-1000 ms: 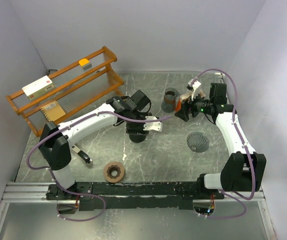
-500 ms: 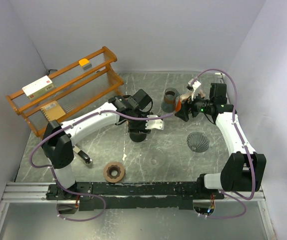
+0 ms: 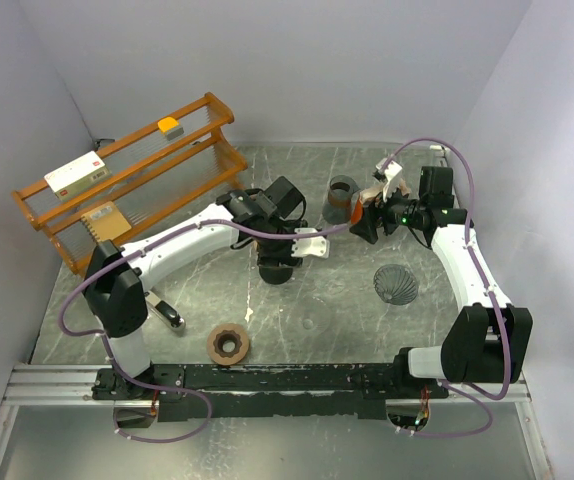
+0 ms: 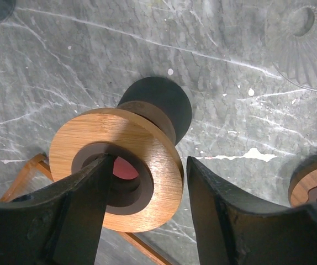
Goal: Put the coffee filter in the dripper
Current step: Place the dripper holder onto the coffee server.
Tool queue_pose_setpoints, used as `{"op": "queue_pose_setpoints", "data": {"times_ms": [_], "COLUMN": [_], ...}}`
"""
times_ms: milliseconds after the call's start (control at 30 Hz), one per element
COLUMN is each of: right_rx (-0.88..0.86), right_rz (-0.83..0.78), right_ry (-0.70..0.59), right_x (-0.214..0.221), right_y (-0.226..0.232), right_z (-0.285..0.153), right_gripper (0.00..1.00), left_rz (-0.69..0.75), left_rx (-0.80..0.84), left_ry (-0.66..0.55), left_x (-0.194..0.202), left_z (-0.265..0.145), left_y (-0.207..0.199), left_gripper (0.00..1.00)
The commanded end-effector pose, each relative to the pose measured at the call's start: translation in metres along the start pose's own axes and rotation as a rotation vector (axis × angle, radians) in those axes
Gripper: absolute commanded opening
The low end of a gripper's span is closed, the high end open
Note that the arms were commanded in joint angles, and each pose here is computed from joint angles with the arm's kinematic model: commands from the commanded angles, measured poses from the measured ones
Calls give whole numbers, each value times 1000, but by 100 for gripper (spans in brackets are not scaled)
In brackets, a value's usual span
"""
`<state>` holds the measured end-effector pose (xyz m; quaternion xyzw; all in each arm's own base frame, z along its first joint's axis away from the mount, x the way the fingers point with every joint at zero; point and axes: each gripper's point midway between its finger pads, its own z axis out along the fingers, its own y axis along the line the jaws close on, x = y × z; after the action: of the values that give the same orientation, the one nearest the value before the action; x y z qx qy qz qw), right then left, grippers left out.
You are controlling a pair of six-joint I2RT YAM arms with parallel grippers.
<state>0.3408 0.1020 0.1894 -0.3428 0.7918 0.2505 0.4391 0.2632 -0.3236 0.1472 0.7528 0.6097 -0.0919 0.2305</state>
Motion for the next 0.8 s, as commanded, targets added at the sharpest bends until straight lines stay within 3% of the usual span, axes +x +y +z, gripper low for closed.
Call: {"op": "queue_pose_setpoints", "data": {"times_ms": [0,67,100,200,567,767], "right_rx": [-3,-22,-39,-105,-427,-444], "right_rz": [-11,-30,-42,-82,-245,-343], "right_ry": [51,87,101,149,355,461], "right_x": [10,15,17,25,72,113], "right_y": [4,11,18,43,155,184], "right_z": [-2,-4,-5,-6,20,40], "right_gripper": [82,82,83,83,81,78], "left_rz": [-7,-22,-32,-67,-268,-298], "left_rx": [-61,-71,-75,-103,-371,-470], "left_ry": [-89,-121,-143,-205,-322,-312], "left_x": [-25,-29,-30,-30,41,69], "left_z": [-32,-46,-54,-79,-168,-191], "left_y": [11,12,14,20,62,63], "left_gripper": [69,77,88,96,98,98]}}
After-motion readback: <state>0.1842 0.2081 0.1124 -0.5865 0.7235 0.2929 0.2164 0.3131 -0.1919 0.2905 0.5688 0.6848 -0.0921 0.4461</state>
